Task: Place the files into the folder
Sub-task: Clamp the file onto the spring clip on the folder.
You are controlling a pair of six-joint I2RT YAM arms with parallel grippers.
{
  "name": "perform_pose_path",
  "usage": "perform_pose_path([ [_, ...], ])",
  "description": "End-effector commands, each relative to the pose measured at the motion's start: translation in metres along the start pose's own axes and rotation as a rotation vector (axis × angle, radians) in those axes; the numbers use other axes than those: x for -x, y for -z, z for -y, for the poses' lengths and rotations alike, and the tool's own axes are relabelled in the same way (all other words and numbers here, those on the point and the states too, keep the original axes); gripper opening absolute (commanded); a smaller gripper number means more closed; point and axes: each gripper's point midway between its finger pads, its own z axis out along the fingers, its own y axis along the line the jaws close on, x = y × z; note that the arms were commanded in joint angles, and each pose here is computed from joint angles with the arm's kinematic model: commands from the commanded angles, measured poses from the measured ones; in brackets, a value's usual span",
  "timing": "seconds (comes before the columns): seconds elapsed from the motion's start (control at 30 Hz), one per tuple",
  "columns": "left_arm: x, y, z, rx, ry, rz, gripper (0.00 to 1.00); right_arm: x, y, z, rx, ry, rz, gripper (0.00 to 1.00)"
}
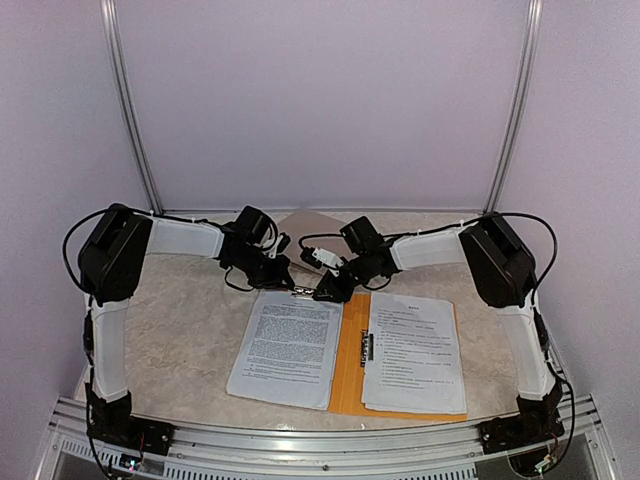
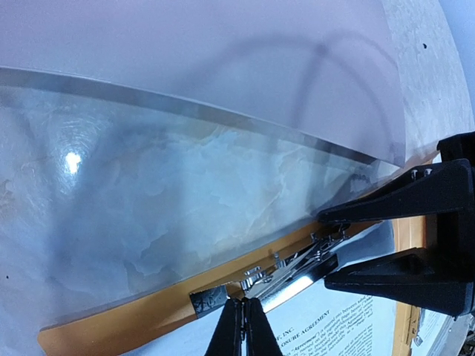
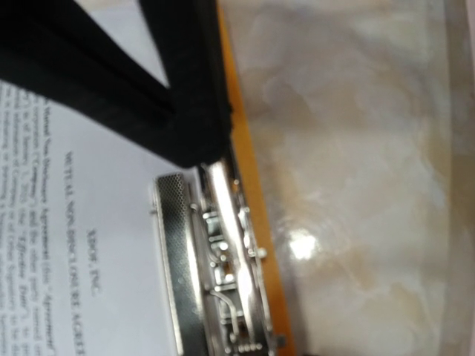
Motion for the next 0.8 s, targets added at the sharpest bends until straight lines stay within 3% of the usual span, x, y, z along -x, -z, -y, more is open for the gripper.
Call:
perform_pose_path([
  [0.0,-0.086,-0.015,-0.065,0.212,0.127,-0.254,0.0,-0.059,-0.014,-0.006,-0.011,-0.083,-0.173,0.0],
  [0.77,-0.104,-0.026,-0.088,0.272,0.168,-0.336,0.0,-0.072,-0.014,-0.008,-0.018,-0.1,-0.216,0.0],
])
